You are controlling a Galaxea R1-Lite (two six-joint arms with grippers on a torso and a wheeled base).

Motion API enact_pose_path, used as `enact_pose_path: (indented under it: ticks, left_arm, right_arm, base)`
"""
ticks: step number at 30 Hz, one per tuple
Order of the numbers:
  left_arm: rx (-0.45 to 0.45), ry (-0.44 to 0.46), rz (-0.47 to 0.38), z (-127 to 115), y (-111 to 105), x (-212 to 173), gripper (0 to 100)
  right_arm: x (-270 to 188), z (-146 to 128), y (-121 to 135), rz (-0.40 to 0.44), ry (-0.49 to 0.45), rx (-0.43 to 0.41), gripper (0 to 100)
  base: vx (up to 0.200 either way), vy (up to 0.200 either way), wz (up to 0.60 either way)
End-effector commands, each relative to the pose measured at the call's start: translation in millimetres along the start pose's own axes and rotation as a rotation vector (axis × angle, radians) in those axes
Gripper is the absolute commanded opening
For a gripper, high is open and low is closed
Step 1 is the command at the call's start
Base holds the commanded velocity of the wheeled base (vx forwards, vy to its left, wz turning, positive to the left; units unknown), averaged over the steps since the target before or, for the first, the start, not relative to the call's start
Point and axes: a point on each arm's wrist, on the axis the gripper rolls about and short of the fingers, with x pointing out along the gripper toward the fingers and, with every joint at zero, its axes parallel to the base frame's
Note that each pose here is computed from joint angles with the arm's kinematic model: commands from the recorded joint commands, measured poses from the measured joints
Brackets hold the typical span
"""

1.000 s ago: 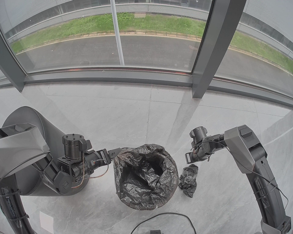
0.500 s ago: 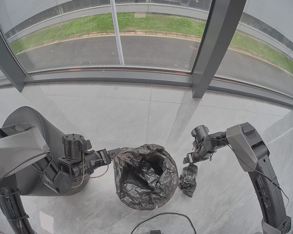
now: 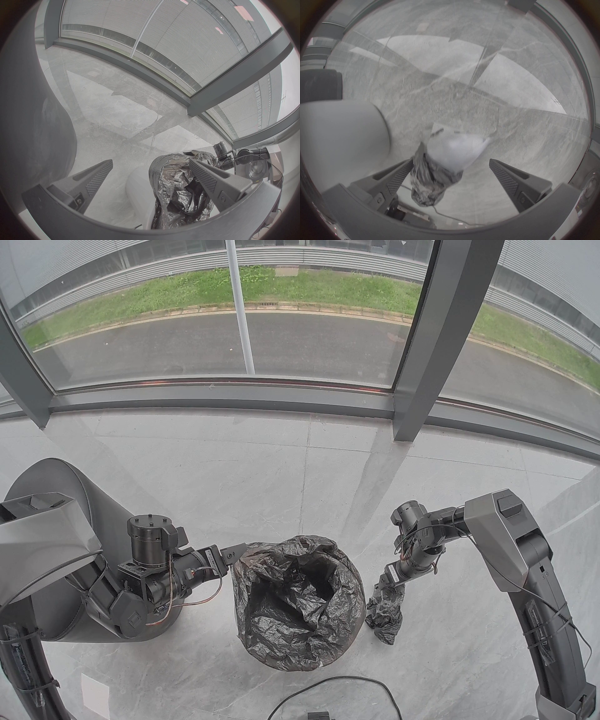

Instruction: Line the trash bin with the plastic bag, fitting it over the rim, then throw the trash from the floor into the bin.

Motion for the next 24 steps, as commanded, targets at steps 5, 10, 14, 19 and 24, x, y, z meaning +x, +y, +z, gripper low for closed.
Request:
enact_pose_path:
  ticks: [5, 10, 14, 19, 24]
  left_arm:
    - [-0.001, -0.001, 0.002, 0, 0, 0, 100]
    - [-0.001, 0.001, 0.003, 0, 0, 0, 100]
    - [0.0, 0.001, 0.003, -1, 0, 0, 100]
    - [0.0, 0.004, 0.006, -2, 1, 2, 100]
    - [0.0, -0.012, 0.0, -1, 1, 3, 100]
  right_arm:
    - [22, -19, 11, 0.018, 0.124, -0.035, 100]
    - [34, -26, 17, 0.021, 0.149, -0.042, 100]
    - [46, -33, 18, 0.019, 0.177, -0.031, 100]
    - [52, -37, 20, 0.015, 0.186, -0.013, 100]
    - [63, -44, 28, 0.012, 0.21, 0.025, 100]
  base:
    - [0.0, 0.0, 0.0]
    - [0.0, 0.0, 0.0]
    - [0.0, 0.0, 0.0]
    - [0.0, 0.0, 0.0]
    - [0.0, 0.0, 0.0]
